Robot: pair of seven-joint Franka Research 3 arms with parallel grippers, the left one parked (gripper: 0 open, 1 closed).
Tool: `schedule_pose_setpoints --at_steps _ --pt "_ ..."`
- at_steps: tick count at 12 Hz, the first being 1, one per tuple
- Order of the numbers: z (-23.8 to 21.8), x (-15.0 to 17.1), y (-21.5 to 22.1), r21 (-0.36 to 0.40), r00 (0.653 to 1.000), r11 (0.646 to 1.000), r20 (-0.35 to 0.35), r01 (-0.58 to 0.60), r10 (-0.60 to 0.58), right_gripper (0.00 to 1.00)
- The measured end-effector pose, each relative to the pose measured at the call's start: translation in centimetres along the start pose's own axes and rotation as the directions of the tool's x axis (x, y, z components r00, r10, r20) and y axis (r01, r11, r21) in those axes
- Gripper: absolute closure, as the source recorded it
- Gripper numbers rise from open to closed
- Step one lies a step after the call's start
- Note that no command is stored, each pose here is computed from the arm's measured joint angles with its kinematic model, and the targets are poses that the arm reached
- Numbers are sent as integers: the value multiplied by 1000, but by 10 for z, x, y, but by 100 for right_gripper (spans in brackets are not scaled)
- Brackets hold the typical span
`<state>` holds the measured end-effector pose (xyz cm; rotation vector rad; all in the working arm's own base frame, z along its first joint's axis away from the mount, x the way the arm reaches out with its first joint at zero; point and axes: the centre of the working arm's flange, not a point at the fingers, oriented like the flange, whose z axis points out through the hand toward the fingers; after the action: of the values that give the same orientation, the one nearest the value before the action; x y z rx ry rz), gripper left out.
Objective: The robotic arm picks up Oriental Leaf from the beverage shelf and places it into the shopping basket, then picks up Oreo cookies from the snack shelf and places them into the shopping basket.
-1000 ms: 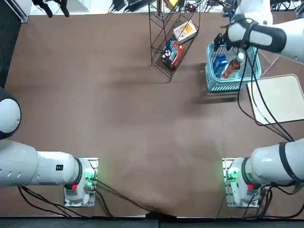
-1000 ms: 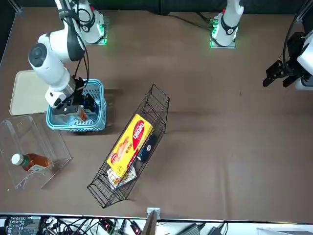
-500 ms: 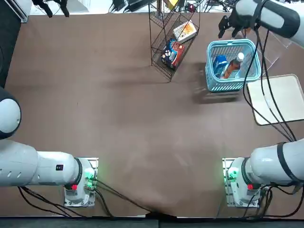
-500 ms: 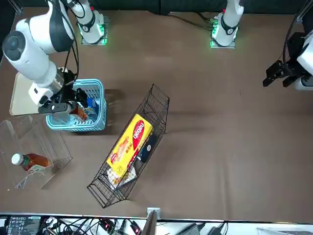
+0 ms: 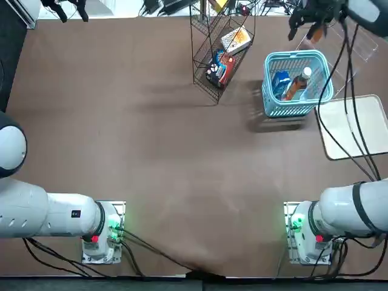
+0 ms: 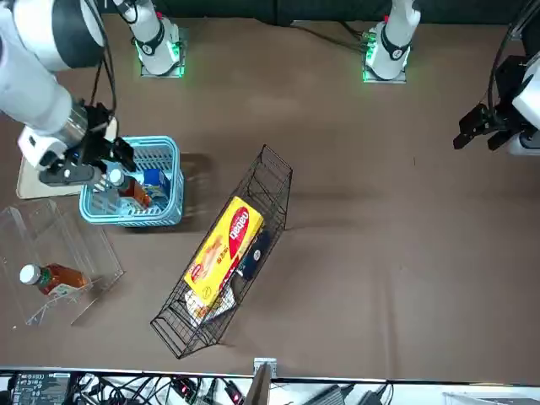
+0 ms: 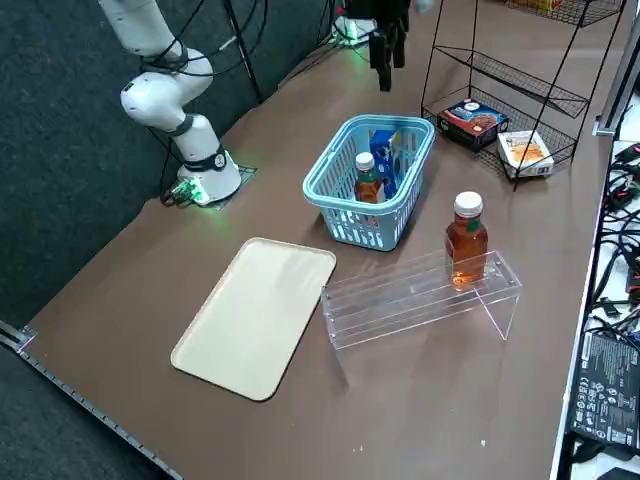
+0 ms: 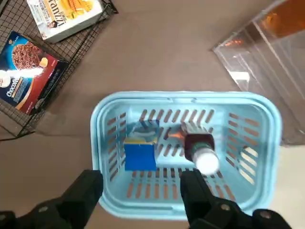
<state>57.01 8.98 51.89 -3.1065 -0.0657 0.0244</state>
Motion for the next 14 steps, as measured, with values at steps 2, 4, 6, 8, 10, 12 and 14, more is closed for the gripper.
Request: schedule_pose_setpoints --at_steps 2,4,6,8,10,12,14 --pt "-29 -4 9 -6 1000 1000 10 -16 16 0" --pt "-63 -10 34 -11 999 1000 17 -29 29 0" --pt "-71 -10 61 -12 1000 1000 14 -27 28 0" --pt "-74 -11 84 -13 999 999 21 -34 34 0" --pt "-74 -12 94 -13 999 999 27 -45 45 0" --pt "-74 -12 93 -13 999 999 27 -43 43 0" --pt "-73 -12 90 -14 999 999 28 -39 39 0"
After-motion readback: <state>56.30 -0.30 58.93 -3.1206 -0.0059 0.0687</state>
